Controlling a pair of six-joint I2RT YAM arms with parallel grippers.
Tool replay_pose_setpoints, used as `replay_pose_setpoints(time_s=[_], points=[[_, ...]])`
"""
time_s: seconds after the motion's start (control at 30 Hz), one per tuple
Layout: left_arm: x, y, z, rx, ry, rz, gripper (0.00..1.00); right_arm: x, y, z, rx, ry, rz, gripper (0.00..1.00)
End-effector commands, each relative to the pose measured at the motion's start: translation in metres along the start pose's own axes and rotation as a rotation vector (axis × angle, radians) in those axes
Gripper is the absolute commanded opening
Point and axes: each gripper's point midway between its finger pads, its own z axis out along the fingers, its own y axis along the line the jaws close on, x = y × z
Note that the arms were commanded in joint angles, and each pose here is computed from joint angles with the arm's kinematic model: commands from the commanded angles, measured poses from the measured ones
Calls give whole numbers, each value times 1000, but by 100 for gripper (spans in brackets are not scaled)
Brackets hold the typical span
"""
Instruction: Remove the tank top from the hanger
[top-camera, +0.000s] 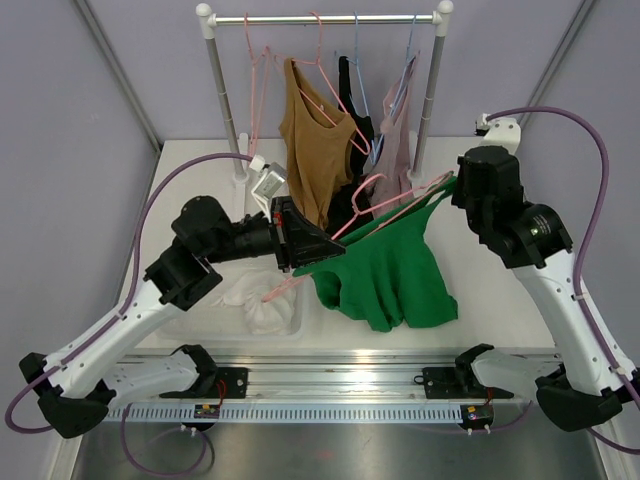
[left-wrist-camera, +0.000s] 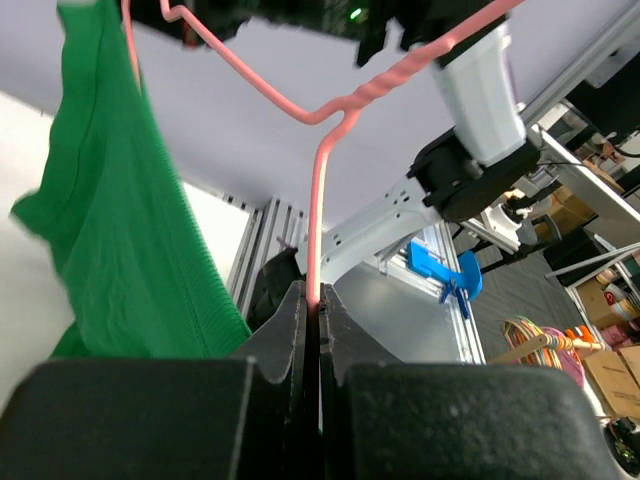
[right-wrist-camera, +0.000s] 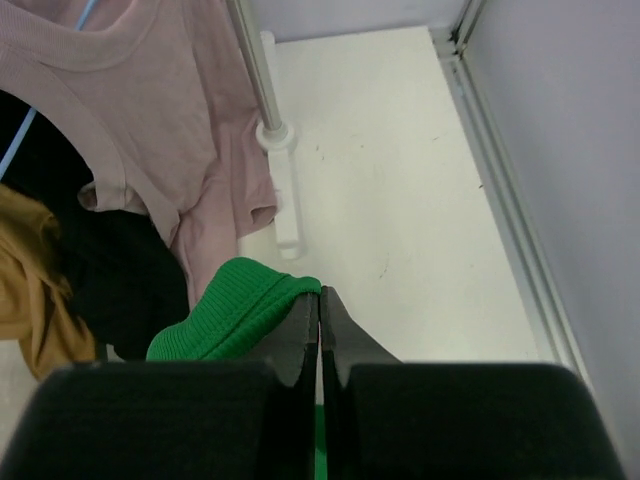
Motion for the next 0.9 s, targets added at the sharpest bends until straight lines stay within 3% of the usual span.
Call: replay_pose_setpoints(time_s=[0.0, 0.07, 0.23, 0.33, 0.37, 0.5, 0.63, 0.7, 0.73, 0.77, 0.87], points=[[-28, -37, -9, 131, -126, 77, 0, -6, -13, -2, 1, -24, 94, 0], [-35, -32, -9, 114, -190, 70, 0, 8, -12, 0, -11, 14, 100, 0], [-62, -24, -11, 96, -395, 104, 0, 18, 2, -27, -190, -38, 226, 0], [-84, -27, -5, 142, -536, 194, 0, 20, 15, -48, -333, -56, 245, 0], [-100, -36, -10, 174, -636, 236, 0, 20, 20, -55, -379, -62, 238, 0], [-131, -49, 4, 186, -777, 373, 0, 21, 30, -83, -527, -71, 211, 0], [-149, -34, 29, 155, -857, 433, 0, 29, 30, -102, -591, -53, 178, 0], [-152, -17, 44, 100, -838, 417, 0, 31, 25, -105, -579, -51, 178, 0], [-163, -17, 46, 57, -838, 440, 0, 36, 21, -104, -556, -35, 173, 0], [-158, 9, 56, -63, -768, 391, 0, 39, 20, -103, -550, -24, 169, 0], [-157, 33, 41, -229, -773, 397, 0, 57, 36, -104, -629, 57, 150, 0]])
